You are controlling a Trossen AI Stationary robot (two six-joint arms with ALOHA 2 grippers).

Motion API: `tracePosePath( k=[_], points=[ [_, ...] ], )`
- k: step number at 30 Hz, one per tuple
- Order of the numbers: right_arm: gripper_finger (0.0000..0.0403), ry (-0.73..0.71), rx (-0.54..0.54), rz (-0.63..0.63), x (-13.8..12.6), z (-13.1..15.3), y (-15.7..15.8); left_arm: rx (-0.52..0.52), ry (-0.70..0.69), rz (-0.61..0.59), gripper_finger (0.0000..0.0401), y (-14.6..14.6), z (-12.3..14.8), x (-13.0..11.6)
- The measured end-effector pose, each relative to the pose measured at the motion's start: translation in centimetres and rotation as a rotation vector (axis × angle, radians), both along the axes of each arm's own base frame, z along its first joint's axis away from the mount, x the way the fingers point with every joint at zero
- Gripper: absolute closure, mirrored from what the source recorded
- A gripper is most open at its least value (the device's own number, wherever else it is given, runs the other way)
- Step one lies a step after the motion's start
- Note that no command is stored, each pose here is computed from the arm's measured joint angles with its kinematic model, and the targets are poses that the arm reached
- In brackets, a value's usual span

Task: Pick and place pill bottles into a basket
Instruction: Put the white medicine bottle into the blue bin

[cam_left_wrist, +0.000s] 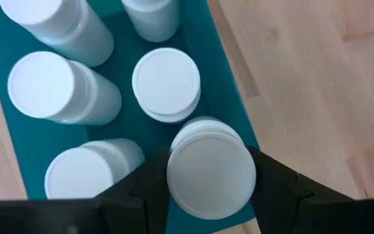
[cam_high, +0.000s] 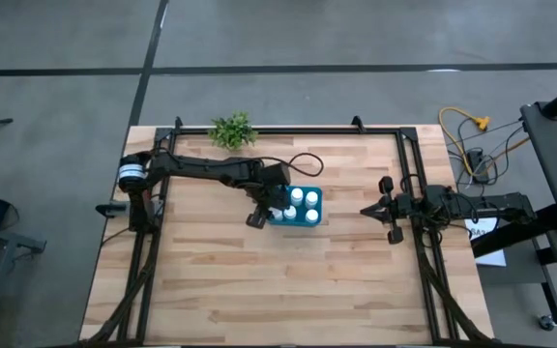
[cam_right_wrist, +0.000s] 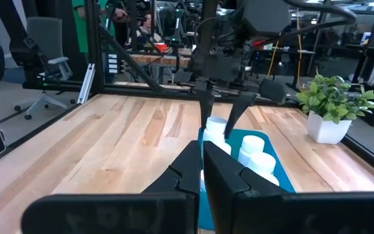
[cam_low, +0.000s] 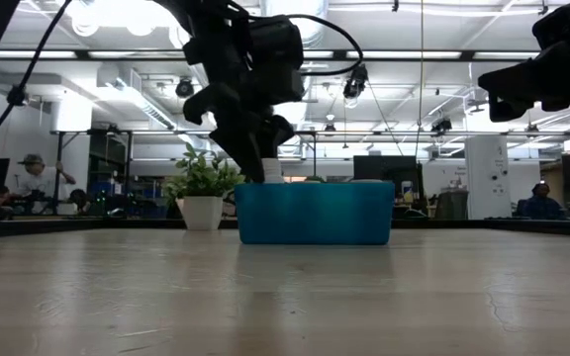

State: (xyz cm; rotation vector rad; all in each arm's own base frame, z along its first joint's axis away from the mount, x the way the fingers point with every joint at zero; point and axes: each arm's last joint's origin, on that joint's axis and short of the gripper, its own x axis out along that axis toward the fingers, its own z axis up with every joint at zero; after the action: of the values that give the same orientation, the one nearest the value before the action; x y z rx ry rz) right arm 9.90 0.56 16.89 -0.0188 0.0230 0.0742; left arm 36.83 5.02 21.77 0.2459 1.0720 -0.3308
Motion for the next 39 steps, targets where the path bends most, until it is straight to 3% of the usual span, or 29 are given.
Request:
tracePosePath(
  k=[39],
  points=[
    [0.0394,-0.001,0.0,0.0,0.0,0.0,0.0,-0.001,0.021,0.012,0.0251,0.6,-2.1,0.8]
  ],
)
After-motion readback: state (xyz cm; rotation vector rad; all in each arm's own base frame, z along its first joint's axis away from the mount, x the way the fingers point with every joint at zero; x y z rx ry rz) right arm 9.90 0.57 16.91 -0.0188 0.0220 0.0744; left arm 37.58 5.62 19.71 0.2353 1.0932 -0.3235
